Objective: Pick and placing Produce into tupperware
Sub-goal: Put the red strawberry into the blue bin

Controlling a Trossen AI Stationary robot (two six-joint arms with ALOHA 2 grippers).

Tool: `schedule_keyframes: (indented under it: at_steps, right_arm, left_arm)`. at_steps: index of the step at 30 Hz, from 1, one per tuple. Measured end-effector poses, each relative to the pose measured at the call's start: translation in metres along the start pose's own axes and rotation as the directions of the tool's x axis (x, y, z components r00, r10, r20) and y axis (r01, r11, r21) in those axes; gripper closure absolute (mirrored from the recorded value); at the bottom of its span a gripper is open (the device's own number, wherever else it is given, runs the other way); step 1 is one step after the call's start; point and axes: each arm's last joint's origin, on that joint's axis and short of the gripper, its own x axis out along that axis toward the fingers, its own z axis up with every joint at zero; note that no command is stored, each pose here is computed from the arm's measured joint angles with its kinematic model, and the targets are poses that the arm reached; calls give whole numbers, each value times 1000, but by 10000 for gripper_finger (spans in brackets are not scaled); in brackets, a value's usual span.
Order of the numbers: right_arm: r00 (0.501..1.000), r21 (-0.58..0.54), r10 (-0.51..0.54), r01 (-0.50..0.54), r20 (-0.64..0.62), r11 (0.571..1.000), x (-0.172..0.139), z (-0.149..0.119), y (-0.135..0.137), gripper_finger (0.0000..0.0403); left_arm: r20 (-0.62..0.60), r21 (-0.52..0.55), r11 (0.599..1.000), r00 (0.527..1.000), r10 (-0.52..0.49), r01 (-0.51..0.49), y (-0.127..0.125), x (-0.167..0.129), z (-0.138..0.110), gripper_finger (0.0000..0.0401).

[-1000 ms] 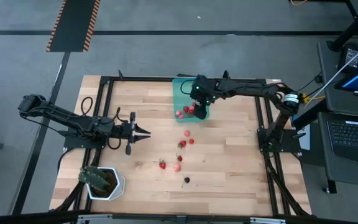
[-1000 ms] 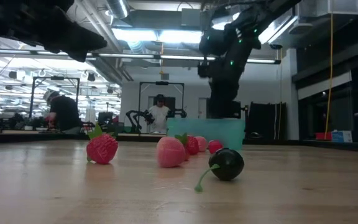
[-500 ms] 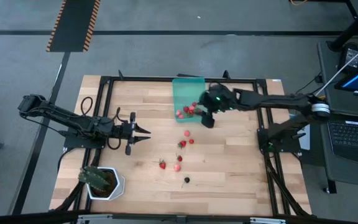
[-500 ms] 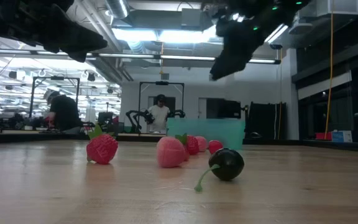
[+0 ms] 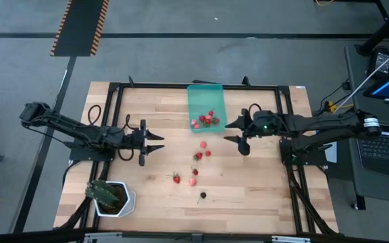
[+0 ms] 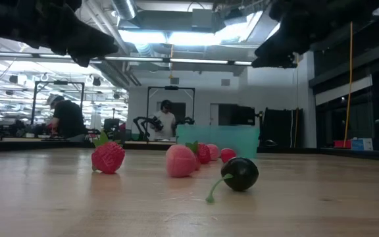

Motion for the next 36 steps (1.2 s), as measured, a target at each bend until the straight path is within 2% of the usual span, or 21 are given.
schedule_keyframes:
  at_steps: [8, 13, 19, 24, 30, 34, 36]
  right_arm:
    - [1000, 36, 15, -15, 0, 999, -2, -15, 5, 159]
    - [999, 31, 35, -35, 12, 999, -2, -16, 10, 159]
    - [998, 17, 59, -59, 7, 998, -2, -18, 15, 159]
    - [997, 1, 77, -77, 4, 997, -3, -18, 20, 159]
    - [996, -9, 93, -93, 2, 996, -3, -19, 23, 159]
    - [994, -18, 107, -107, 0, 994, -4, -19, 27, 159]
    - [993, -24, 116, -116, -2, 993, -4, -20, 29, 159]
  left_arm:
    - [-139, 38, 999, 990, -14, 19, -17, 21, 21, 232]
    - [-261, 111, 994, 965, 28, 2, -31, 39, 29, 207]
    - [-413, 214, 977, 903, 115, -27, -49, 59, 38, 187]
    - [-518, 267, 963, 847, 123, 23, -65, 73, 42, 181]
    - [-632, 198, 971, 774, 24, 131, -82, 86, 44, 185]
    - [-655, 197, 967, 755, 7, 162, -94, 98, 43, 182]
    - [-685, 204, 963, 728, 12, 176, -98, 103, 38, 183]
